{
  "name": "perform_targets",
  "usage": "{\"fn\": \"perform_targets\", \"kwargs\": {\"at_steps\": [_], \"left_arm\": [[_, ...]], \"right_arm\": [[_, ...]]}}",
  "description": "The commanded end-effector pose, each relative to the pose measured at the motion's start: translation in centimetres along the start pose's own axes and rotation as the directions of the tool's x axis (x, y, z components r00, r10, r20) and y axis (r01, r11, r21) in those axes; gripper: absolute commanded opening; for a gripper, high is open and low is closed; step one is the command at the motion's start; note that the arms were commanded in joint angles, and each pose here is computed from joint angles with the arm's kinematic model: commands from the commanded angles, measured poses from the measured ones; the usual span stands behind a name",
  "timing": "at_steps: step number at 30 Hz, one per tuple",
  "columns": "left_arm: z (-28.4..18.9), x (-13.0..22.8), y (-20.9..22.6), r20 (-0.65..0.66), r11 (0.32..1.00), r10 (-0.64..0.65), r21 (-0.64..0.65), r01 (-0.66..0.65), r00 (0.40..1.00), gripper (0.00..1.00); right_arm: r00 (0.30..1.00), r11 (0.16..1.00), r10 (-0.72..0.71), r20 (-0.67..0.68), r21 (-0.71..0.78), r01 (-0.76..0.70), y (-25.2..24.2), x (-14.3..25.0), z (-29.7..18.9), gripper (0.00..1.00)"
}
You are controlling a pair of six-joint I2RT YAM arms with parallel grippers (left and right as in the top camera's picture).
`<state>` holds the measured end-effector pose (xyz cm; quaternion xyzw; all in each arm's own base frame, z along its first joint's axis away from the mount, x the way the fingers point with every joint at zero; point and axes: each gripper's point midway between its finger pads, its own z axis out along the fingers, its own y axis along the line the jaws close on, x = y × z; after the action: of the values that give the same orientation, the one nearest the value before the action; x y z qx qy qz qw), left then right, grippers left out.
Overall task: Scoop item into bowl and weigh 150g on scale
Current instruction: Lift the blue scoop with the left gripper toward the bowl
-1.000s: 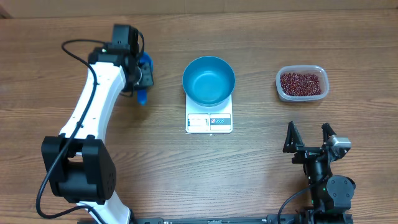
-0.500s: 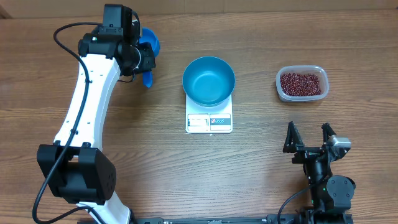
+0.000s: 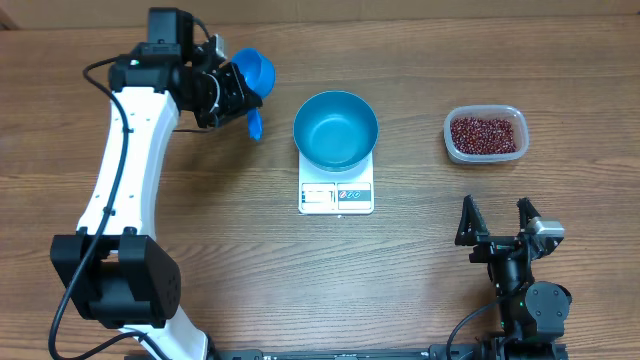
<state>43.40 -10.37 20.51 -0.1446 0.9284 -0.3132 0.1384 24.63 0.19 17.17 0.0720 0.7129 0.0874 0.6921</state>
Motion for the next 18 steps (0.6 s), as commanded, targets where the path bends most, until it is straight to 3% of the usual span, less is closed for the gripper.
{"fn": "perform_targets", "kwargs": {"at_steps": [1, 6, 10, 15, 18], "left_arm": [[-2.6, 1.2, -5.1, -0.066, 0.968, -0.010, 0.249, 0.026, 0.998, 0.04], [-3.1, 2.2, -6.9, -0.135, 0.937, -0.021, 0.342, 0.067, 0.991, 0.04], [-3.2, 2.2, -7.0, -0.161, 0.931, -0.091, 0.337, 0.141, 0.983, 0.04], [-3.3, 2.8, -8.2, -0.221, 0.907, -0.143, 0.360, 0.217, 0.965, 0.04], [-3.1, 3.5, -9.3, -0.258, 0.896, -0.150, 0.374, 0.242, 0.954, 0.04]], "right_arm": [[0.998, 0.998, 0.056, 0.002, -0.040, -0.056, 0.6, 0.1, 0.0, 1.00], [0.995, 0.990, 0.102, -0.007, -0.095, -0.102, 2.3, -2.9, -1.0, 1.00], [0.994, 0.991, 0.103, -0.036, -0.085, -0.106, 4.3, -11.0, -3.3, 1.00], [0.957, 0.990, 0.124, -0.261, -0.025, -0.136, 6.3, -17.8, -3.8, 1.00], [0.928, 0.970, 0.126, -0.351, -0.151, -0.189, 9.5, -20.2, -3.2, 1.00]]}}
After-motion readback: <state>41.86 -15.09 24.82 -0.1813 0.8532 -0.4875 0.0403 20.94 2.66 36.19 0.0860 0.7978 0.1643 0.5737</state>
